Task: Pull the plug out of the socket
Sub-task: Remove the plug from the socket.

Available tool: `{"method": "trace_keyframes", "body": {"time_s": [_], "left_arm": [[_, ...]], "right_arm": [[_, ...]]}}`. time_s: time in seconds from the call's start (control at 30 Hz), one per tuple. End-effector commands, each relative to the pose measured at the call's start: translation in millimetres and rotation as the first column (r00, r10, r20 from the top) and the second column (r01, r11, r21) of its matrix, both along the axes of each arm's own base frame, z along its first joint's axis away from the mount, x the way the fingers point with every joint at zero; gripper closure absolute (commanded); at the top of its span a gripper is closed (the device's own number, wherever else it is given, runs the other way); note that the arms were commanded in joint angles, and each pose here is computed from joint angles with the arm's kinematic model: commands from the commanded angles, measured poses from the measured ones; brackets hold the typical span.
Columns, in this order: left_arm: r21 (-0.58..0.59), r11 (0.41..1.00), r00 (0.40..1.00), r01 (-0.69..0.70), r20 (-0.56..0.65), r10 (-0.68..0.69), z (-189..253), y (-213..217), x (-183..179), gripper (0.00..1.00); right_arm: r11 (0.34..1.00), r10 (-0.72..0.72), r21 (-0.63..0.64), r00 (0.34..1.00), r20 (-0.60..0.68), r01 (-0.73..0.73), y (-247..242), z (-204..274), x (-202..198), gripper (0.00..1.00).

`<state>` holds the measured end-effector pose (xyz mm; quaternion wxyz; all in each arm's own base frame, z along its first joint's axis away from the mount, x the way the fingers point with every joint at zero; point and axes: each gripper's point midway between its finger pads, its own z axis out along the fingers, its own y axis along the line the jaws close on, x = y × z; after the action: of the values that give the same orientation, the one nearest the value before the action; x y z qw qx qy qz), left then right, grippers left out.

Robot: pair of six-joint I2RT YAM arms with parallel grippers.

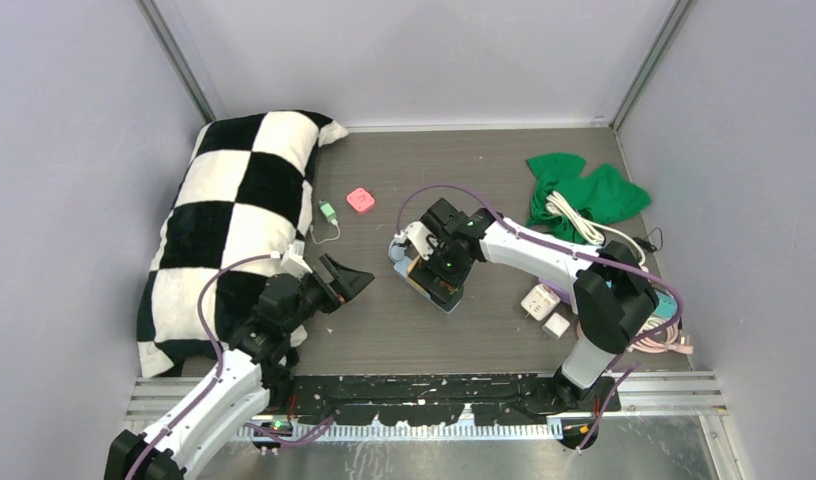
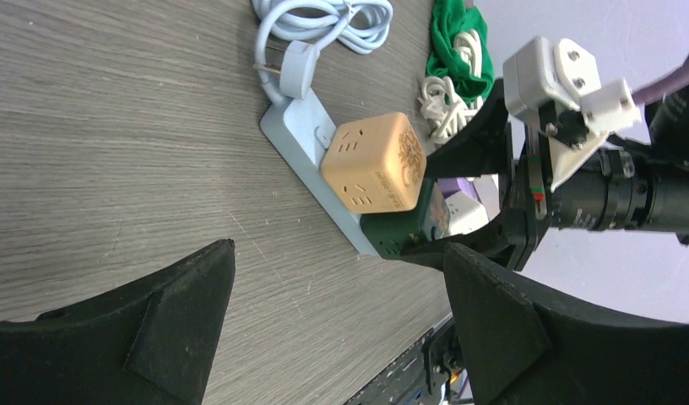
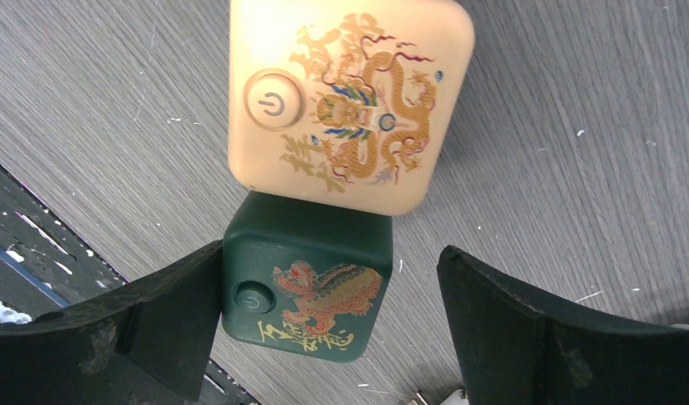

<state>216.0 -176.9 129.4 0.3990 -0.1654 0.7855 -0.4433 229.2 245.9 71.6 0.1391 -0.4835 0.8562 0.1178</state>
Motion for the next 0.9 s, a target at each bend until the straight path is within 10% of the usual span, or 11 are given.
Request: {"method": "trace_keyframes", "body": {"time_s": [0.0,0.43,0.87], "left_arm": [[-0.077,0.996,0.999,-0.041,0.011,0.042,18.6,-2.4,10.8,0.06],[-0.075,0.997,0.999,0.037,-0.019,-0.038,14.4,-22.0,18.5,0.07],[-0.228,0.972,0.986,-0.054,-0.165,0.016,-1.9,-69.0,30.2,0.05]], "right_arm": [[1.000,0.008,-0.005,0.998,0.061,-0.007,3.5,5.7,11.5,0.21],[0.995,-0.005,0.096,1.000,-0.022,0.007,-11.8,11.4,7.3,0.96],[0.962,-0.075,0.251,0.990,-0.116,0.102,-19.2,25.5,11.8,0.99]]}}
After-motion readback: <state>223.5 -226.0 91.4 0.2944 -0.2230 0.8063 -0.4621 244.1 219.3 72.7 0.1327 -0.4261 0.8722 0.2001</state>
